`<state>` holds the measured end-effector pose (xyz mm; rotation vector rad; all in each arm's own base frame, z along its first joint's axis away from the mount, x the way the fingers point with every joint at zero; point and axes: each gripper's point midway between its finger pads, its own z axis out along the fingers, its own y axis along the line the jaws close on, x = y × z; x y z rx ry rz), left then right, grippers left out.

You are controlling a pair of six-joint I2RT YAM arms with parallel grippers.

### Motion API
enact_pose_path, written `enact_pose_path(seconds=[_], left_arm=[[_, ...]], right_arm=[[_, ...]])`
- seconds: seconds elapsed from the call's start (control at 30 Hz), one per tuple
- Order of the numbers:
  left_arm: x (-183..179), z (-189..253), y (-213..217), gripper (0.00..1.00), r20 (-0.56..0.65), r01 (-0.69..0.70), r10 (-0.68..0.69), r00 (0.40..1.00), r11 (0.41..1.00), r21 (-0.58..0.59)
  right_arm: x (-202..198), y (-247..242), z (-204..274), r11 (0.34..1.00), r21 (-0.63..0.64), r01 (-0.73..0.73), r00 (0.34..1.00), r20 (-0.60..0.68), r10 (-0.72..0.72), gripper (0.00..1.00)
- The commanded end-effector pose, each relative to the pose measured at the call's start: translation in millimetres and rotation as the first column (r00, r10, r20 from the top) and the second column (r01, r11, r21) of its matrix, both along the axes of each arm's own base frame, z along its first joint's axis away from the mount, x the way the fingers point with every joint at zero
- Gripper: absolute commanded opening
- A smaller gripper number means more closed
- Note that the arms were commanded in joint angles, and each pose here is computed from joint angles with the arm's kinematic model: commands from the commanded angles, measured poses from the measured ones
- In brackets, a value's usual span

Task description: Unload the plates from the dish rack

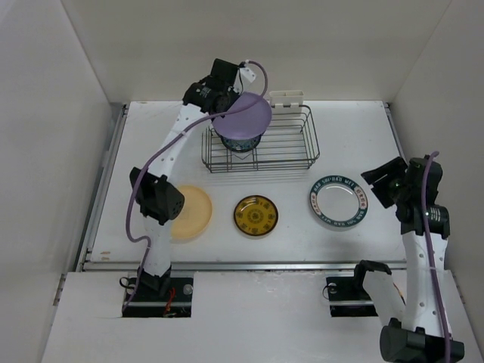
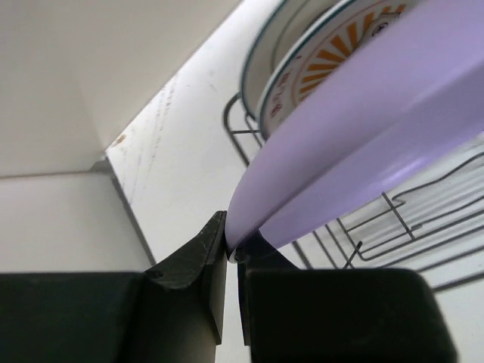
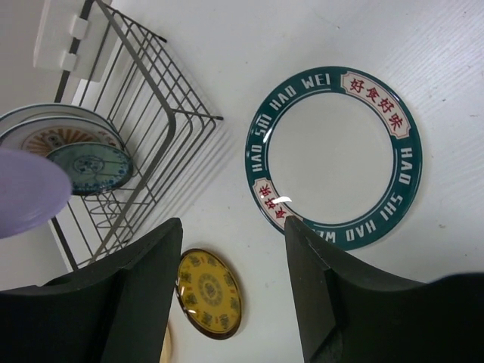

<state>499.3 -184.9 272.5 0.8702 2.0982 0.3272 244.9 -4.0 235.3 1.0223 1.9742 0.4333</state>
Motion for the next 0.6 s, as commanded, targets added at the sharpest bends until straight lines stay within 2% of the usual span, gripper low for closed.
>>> enact_pose_path(seconds=[0.0,0.17,0.23,0.3,0.37,0.4,0.5,0.53,0.57], left_arm=[[-28,75,21,0.0,0.137,-0.053,0.063,0.989,0.996,-0.072],[-51,105,35,0.0,0.168,-0.086,0.104,0.98,0.99,-0.109],[-71,106,49,0.0,0.123,-0.092,0.102,0.987,0.992,-0.085],[-94,114,76,0.0,0.084,-0.114,0.123,0.989,0.988,-0.108],[-124,87,100,0.0,-0.053,-0.141,0.138,0.989,0.989,-0.052],[-143,89,113,0.0,-0.075,-0.148,0.143,0.987,0.987,-0.055],[-188,51,152,0.0,-0.273,-0.174,0.175,0.946,0.984,0.027],[-205,48,162,0.0,-0.318,-0.178,0.17,0.933,0.984,0.004],[-227,37,169,0.0,-0.403,-0.173,0.169,0.9,0.985,0.026]], right_arm=[[14,4,26,0.999,-0.028,-0.044,0.995,0.09,0.046,0.62],[30,10,36,0.996,-0.038,-0.084,0.987,0.136,0.089,0.62],[44,15,52,0.993,-0.041,-0.113,0.975,0.188,0.119,0.62],[55,17,63,0.991,-0.047,-0.129,0.966,0.221,0.136,0.62],[74,29,84,0.979,-0.091,-0.182,0.938,0.282,0.201,0.62],[81,33,93,0.97,-0.128,-0.205,0.922,0.309,0.235,0.62],[109,69,124,0.914,-0.243,-0.324,0.83,0.391,0.398,0.64],[117,79,128,0.894,-0.274,-0.354,0.81,0.388,0.439,0.64],[123,104,153,0.859,-0.317,-0.403,0.755,0.415,0.508,0.64]])
